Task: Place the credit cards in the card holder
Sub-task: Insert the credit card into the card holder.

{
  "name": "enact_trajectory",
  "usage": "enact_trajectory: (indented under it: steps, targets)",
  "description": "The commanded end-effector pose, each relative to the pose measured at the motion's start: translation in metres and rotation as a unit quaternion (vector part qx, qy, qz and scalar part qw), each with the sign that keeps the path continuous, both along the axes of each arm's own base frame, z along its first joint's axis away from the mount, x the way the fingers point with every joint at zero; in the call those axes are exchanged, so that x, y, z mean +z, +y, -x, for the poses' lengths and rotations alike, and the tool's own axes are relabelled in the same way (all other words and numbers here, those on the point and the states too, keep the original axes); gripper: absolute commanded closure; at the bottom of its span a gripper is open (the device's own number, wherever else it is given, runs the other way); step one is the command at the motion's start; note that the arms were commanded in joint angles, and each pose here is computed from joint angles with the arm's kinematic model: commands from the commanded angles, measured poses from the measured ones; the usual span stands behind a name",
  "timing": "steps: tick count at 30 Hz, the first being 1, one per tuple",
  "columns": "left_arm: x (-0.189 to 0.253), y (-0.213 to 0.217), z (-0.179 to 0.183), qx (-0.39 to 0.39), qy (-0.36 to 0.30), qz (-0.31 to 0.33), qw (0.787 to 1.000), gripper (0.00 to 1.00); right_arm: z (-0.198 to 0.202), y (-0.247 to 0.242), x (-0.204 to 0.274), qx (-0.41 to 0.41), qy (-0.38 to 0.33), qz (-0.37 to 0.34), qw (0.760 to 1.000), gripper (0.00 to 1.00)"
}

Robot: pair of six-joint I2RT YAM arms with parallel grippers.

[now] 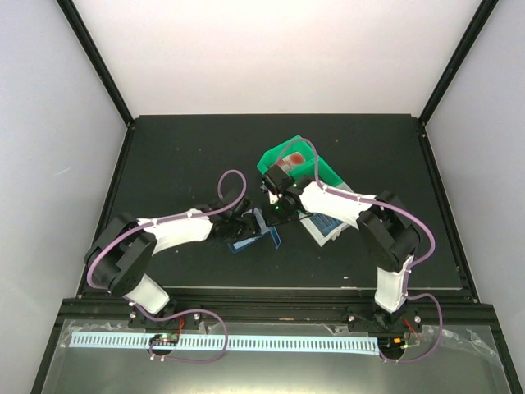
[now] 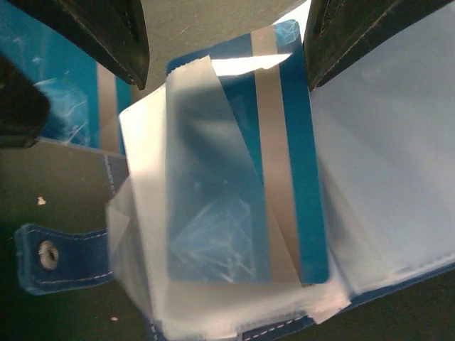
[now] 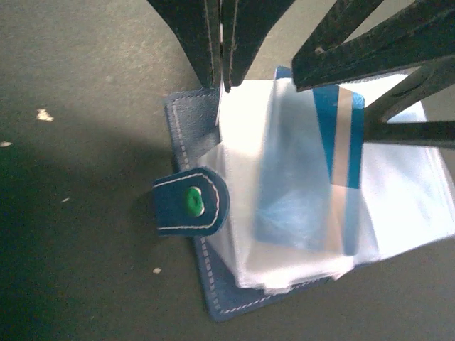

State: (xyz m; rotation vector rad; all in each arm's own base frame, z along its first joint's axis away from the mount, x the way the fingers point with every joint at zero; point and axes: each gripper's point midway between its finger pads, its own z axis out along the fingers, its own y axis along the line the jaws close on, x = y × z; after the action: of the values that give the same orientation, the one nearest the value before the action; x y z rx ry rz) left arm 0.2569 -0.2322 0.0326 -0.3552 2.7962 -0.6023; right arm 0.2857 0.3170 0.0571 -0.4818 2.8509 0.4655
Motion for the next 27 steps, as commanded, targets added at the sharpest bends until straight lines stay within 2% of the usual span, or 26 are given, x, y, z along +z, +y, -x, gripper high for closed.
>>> enact_trajectory:
  steps: [1,6,13,19,27]
  targets:
    - [0.006,-0.021,-0.007,-0.018,-0.008,0.050,0.999,0.40,0.016,0.012,0.001,0.027,0.034,-0.039,0.998,0.99]
    - [0.007,-0.015,-0.010,-0.012,-0.019,0.045,0.999,0.40,0.019,0.011,0.002,0.028,0.035,-0.044,0.998,0.99]
    - [0.004,-0.006,-0.006,0.002,-0.022,0.037,0.999,0.41,0.009,-0.006,0.009,0.003,-0.005,-0.014,1.000,0.99]
    - [0.003,0.002,-0.004,0.026,-0.024,0.041,0.999,0.50,0.005,-0.015,0.008,-0.012,-0.018,0.004,1.000,0.99]
    - [0.003,-0.003,0.000,0.064,-0.027,0.124,0.990,0.57,0.011,-0.012,-0.003,-0.006,-0.004,-0.002,1.000,0.99]
